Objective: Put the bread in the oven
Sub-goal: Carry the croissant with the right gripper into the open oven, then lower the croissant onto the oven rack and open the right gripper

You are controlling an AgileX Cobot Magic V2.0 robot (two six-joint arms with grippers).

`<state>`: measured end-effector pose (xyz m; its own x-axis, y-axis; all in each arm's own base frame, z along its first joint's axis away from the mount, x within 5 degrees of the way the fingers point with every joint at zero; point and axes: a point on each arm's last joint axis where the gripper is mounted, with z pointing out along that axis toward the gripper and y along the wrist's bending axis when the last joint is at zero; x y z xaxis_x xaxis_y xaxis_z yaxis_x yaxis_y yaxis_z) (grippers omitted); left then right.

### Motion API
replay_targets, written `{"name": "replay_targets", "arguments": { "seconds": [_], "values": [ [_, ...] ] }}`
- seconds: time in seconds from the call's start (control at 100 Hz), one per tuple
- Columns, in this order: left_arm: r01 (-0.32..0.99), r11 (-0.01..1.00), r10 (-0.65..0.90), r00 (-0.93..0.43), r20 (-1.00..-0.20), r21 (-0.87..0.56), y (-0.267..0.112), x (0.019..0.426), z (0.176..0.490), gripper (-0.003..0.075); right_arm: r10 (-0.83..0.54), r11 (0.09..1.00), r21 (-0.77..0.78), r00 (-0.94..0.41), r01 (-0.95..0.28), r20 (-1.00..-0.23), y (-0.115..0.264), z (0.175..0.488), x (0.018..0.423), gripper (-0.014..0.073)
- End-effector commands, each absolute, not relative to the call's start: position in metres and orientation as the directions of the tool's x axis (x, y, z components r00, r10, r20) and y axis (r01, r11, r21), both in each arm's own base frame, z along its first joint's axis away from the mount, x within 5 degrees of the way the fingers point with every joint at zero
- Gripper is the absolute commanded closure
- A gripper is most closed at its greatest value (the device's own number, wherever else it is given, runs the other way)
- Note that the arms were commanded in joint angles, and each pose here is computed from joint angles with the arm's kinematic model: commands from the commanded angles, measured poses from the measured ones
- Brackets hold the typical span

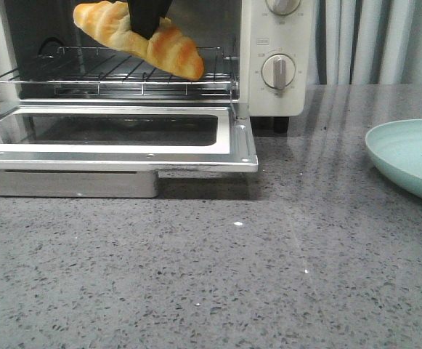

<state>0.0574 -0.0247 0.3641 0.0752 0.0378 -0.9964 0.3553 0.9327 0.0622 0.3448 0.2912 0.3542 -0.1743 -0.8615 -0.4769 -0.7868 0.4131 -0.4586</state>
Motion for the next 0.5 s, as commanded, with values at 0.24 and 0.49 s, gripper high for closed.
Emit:
{"name": "replay_targets", "arguments": {
  "seconds": [0.24,0.49],
  "values": [
    [0.331,0.942,-0.007,0.168,-0.986,0.049,-0.022,0.055,0.381,0.0740,-0.857,0.414,-0.573,-0.090,-0.707,-0.508,0.285,0.381,0.350,0.0660],
    [0.331,0.942,-0.007,0.168,-0.986,0.049,-0.022,0.055,0.381,0.0740,-0.859,0.412,-0.571,-0.093,-0.710,-0.504,0.286,0.378,0.350,0.0484]
  ]
}}
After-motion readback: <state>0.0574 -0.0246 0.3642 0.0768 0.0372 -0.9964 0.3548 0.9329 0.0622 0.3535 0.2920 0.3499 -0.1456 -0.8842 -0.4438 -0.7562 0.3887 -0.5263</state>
